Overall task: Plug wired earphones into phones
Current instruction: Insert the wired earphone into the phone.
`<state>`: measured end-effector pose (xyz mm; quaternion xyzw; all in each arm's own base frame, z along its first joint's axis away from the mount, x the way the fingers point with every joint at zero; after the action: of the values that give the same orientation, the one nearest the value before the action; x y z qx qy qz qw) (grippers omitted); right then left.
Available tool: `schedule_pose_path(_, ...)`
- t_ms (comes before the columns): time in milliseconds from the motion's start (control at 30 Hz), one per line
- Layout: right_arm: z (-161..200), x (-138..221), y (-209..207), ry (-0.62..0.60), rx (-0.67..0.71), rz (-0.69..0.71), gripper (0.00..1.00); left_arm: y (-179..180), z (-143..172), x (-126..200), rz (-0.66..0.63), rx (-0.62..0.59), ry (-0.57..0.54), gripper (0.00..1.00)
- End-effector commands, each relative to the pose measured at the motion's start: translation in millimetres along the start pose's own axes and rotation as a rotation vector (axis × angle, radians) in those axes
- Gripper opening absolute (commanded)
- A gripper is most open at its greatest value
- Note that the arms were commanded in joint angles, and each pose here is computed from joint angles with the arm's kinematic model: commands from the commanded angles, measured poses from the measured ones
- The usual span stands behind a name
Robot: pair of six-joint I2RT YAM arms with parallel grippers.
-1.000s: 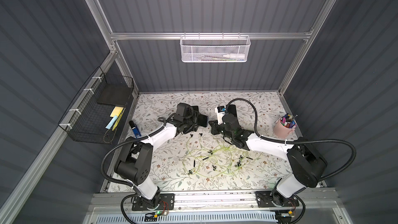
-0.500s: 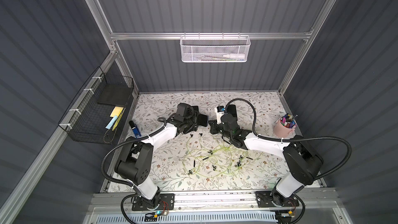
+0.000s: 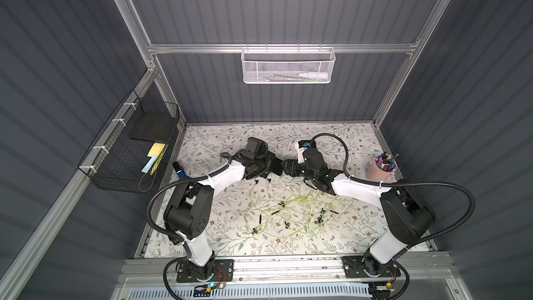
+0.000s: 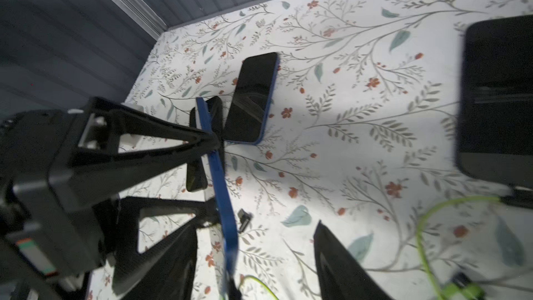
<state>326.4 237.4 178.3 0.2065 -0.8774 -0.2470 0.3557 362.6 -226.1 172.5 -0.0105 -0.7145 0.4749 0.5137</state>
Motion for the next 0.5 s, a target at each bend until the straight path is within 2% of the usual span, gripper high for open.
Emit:
schedule_pose_path(0,2,21,-22,0.081,-0.063,0.062,0.69,-10,-15,-3,-0.091,-0.196,-0.061,0.0)
schedule_pose_path(133,4,38,-44,0.103,-0.099,0.108,0.7,-31,-25,-23,-0.157,-0.4,-0.066,0.0)
schedule_pose_path(333,13,43,-67,0.119,-0.138,0.124,0.72,-56,-25,-71,-0.229,-0.732,0.079,0.0)
schedule_pose_path(467,17,43,-76,0.121,-0.151,0.137,0.72,-70,-17,-92,-0.262,-0.882,0.153,0.0)
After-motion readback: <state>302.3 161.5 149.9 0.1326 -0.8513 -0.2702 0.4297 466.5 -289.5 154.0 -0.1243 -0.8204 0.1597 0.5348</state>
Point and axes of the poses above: each gripper's point midway between its finger pads, its own x axis back along the fingers, its own y axis along the line the jaws close on, z = x × y, the point moved 8 cm from there along x, back along the fingers, and after that the axes turned 10 degrees about -x, right-handed, at the moved point
